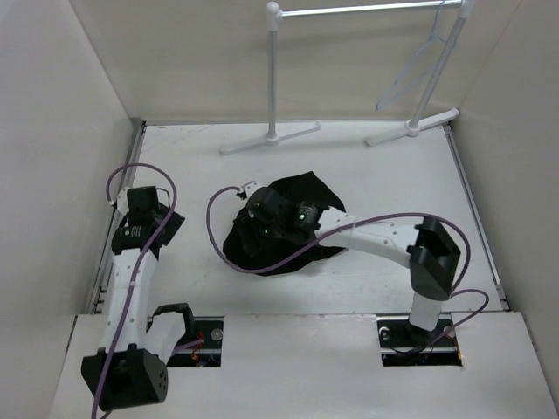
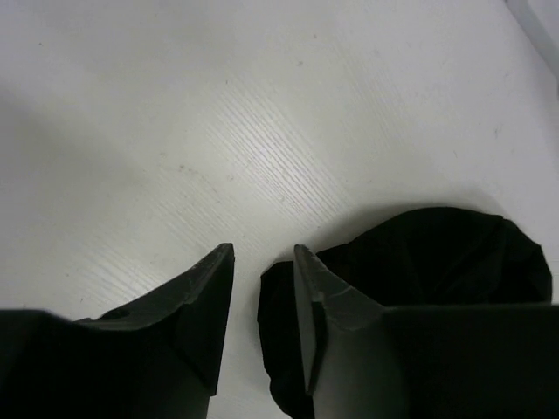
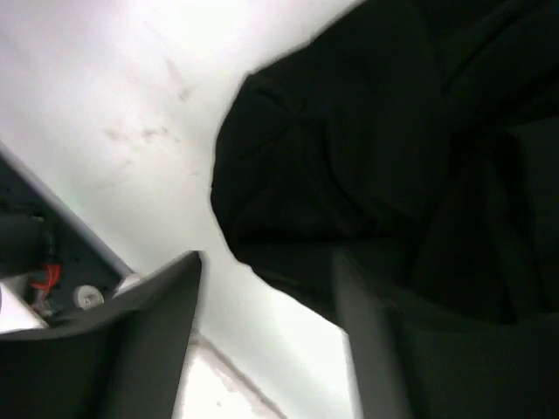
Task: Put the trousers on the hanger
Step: Flatten out the trousers at the center of the board.
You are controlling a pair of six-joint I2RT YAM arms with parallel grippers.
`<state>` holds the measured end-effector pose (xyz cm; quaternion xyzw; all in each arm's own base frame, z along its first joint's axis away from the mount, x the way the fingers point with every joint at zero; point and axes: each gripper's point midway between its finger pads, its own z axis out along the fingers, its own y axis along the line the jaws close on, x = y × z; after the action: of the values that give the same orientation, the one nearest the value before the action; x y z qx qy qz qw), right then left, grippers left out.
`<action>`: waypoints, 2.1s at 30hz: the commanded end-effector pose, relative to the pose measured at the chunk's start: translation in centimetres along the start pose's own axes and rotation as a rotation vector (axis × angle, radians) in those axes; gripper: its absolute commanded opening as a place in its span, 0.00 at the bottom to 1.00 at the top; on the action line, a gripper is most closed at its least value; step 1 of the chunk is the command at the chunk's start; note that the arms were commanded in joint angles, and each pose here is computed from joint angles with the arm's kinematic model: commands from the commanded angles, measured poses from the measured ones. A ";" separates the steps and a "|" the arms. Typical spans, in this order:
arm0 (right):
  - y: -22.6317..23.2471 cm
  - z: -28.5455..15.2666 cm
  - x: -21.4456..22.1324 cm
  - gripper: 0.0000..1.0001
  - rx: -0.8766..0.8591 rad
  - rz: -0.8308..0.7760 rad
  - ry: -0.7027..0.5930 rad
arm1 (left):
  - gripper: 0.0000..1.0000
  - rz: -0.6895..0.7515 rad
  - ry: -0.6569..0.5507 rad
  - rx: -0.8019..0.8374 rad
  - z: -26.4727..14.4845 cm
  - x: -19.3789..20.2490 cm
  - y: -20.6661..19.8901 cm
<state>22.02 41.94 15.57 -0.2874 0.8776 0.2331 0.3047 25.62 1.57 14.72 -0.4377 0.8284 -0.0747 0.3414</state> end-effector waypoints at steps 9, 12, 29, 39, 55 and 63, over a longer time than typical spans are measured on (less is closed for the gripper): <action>0.6 9.4 1.4 0.59 -0.012 -0.024 0.054 | 0.42 -0.141 -0.071 -0.047 -0.9 0.0 4.1; 1.4 8.6 -1.7 0.10 -0.024 0.007 -0.020 | 0.43 -0.155 -0.088 -0.025 -1.1 -0.7 3.4; -5.2 -44.6 -23.4 0.09 -0.127 0.347 -1.215 | 0.48 -0.178 -0.146 0.151 -3.9 -6.8 -5.1; -8.3 -27.9 -3.1 0.13 -0.169 0.581 -0.781 | 0.48 -0.152 -0.181 0.052 -3.0 -6.7 -3.2; -30.7 -24.2 11.7 0.21 0.736 1.099 -0.626 | 0.53 0.449 0.111 0.138 4.0 10.1 -13.4; -31.4 -23.6 10.3 0.83 0.799 0.960 -0.555 | 0.55 0.724 0.157 0.220 9.0 14.2 -22.0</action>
<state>25.15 1.17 14.46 0.3746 0.8273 0.0609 0.4141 37.93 -18.83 9.17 -0.1359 0.9426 -0.0658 0.2978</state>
